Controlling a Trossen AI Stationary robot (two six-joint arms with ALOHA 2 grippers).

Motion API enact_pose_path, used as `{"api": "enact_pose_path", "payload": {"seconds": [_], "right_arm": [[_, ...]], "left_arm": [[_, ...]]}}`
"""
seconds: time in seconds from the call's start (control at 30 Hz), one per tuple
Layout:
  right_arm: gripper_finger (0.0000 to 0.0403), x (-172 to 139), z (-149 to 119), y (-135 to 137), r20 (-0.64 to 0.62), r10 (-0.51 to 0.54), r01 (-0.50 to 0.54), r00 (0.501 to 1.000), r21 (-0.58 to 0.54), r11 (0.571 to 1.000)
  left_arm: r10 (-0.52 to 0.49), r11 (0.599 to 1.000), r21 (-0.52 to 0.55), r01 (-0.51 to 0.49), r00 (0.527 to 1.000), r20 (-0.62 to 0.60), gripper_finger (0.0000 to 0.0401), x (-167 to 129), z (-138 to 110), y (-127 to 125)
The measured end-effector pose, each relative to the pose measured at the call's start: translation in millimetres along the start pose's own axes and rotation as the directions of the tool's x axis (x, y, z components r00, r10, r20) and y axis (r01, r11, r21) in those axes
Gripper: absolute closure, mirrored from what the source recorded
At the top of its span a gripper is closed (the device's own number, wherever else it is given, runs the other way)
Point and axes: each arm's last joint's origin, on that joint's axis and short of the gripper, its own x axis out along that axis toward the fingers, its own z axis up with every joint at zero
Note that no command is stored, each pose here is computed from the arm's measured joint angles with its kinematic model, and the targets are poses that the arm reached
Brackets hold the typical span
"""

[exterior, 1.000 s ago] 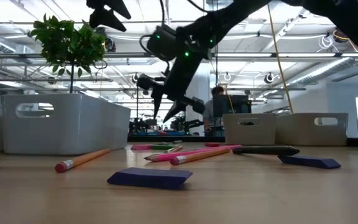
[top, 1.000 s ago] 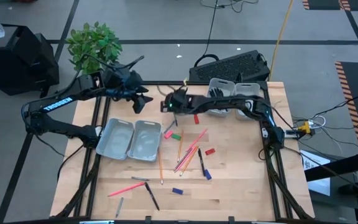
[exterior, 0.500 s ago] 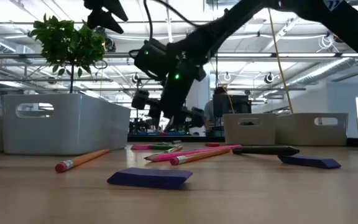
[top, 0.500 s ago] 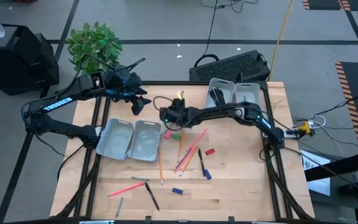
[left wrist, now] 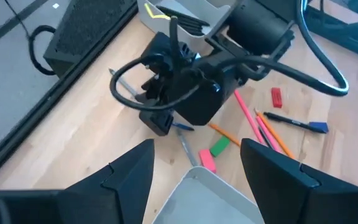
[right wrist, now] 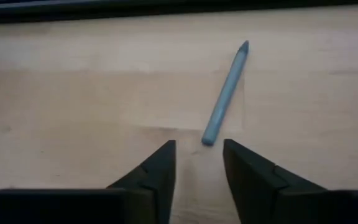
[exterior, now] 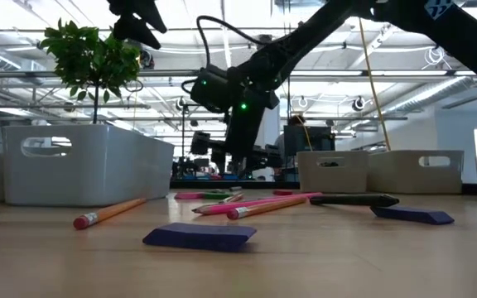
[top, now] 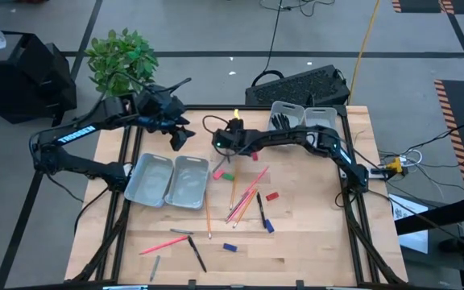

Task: Sort crayons/erasers/pens/pencils in bins
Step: Put the gray crayon into the top right gray bin

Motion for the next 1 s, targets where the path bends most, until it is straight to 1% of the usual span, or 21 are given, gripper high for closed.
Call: {"api": "enact_pose_path", "payload": {"seconds": [0.1,0.2,0.33,0.4,0.47,0.57,0.63,0.77,0.87,0.93,1.0], "right_arm": [[0.0228,1,5,0,0.042,-0.004,0.004,0.999,0.017,1.000],[0.0210,4,10,-2,0.089,-0.026,0.027,0.996,-0.005,1.000],[0.0209,12,15,-6,0.096,-0.043,0.046,0.994,-0.035,0.998],[0.0212,16,12,-8,0.096,-0.063,0.067,0.993,-0.048,0.997],[0.0212,17,10,-8,0.107,-0.075,0.081,0.991,-0.054,0.995],[0.0212,15,7,-6,0.100,-0.059,0.065,0.993,-0.054,0.996],[0.0212,15,1,-2,0.096,-0.034,0.039,0.995,-0.056,0.998],[0.0213,22,-18,0,0.086,-0.029,0.032,0.996,-0.038,0.999],[0.0213,28,-30,1,0.137,-0.048,0.053,0.989,-0.034,0.998],[0.0213,30,-33,3,0.182,-0.051,0.058,0.982,-0.034,0.998],[0.0213,34,-36,4,0.199,-0.045,0.053,0.979,-0.038,0.998]], "left_arm": [[0.009,1.000,-0.014,-0.009,1.000,-0.005,0.0158,0,0,0],[0.010,0.999,-0.044,-0.010,1.000,-0.005,0.0158,0,0,0],[0.006,0.999,-0.036,-0.006,1.000,-0.007,0.0158,0,-1,-1],[0.003,1.000,-0.012,-0.003,1.000,-0.011,0.0158,0,-1,-2],[0.010,1.000,-0.010,-0.010,1.000,-0.018,0.0158,0,-2,-3],[0.023,1.000,-0.021,-0.024,0.999,-0.034,0.0158,1,-4,-4],[0.025,0.999,-0.020,-0.026,0.998,-0.049,0.0158,1,-6,-5],[0.023,1.000,0.002,-0.023,0.998,-0.060,0.0158,1,-7,-8],[0.016,1.000,0.016,-0.015,0.998,-0.061,0.0158,1,-8,-10],[0.012,0.999,0.031,-0.010,0.998,-0.066,0.0158,1,-9,-12],[0.007,0.999,0.046,-0.003,0.997,-0.079,0.0158,1,-10,-14]]}}
